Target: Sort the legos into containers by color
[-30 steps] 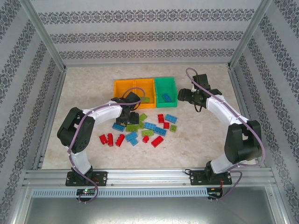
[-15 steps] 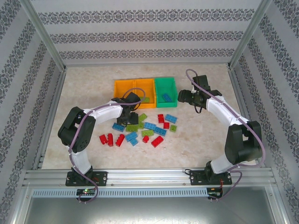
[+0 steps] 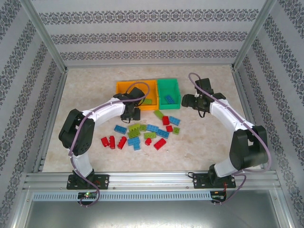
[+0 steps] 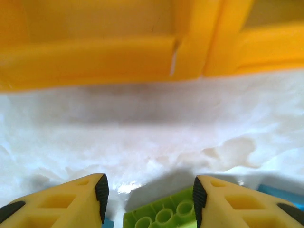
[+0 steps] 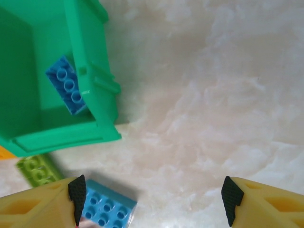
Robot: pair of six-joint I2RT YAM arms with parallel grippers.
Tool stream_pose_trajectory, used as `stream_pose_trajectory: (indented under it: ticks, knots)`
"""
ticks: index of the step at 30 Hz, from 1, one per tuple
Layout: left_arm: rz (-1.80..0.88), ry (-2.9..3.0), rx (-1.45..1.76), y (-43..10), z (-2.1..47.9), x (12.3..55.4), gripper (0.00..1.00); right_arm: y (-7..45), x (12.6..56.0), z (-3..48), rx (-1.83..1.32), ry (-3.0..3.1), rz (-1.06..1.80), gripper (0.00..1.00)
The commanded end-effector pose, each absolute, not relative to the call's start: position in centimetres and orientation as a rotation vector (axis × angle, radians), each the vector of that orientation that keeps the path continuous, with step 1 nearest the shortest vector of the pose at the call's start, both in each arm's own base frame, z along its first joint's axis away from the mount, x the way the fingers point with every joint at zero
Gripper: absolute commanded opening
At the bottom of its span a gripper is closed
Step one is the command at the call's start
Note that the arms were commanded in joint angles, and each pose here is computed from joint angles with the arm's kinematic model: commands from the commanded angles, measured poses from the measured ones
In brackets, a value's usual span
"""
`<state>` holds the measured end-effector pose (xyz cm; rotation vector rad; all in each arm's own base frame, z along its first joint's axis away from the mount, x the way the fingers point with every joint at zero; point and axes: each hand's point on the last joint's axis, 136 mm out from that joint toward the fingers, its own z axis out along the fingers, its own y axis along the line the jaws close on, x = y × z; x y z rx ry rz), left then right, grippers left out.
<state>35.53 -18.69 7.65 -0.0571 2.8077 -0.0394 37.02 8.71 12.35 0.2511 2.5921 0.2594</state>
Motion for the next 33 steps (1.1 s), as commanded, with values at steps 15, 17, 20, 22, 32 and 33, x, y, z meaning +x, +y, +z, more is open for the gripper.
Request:
stream_pose_trajectory:
  ticks: [15,17,20,22,32,33]
  knots:
    - [-0.096,2.765,0.084,-21.7,11.4,39.0,0.56,12.6,31.9,9.5,0.121,2.686,0.193,0.77]
    - [-0.112,2.764,0.082,-21.7,11.3,38.7,0.60,13.8,32.1,9.5,0.050,2.689,0.221,0.77]
    - [-0.103,2.763,0.076,-21.4,11.3,38.4,0.67,15.8,32.7,9.8,-0.082,2.665,0.225,0.76]
    - [-0.103,2.758,0.078,-21.3,11.4,38.3,0.73,17.1,33.1,9.7,-0.154,2.665,0.243,0.76]
    - [-0.055,2.773,0.036,-19.8,10.4,36.9,0.84,21.3,34.7,6.7,-0.384,2.745,0.253,0.69]
    - [-0.049,2.775,0.029,-19.5,10.2,36.7,0.85,21.4,34.8,6.4,-0.391,2.754,0.255,0.69]
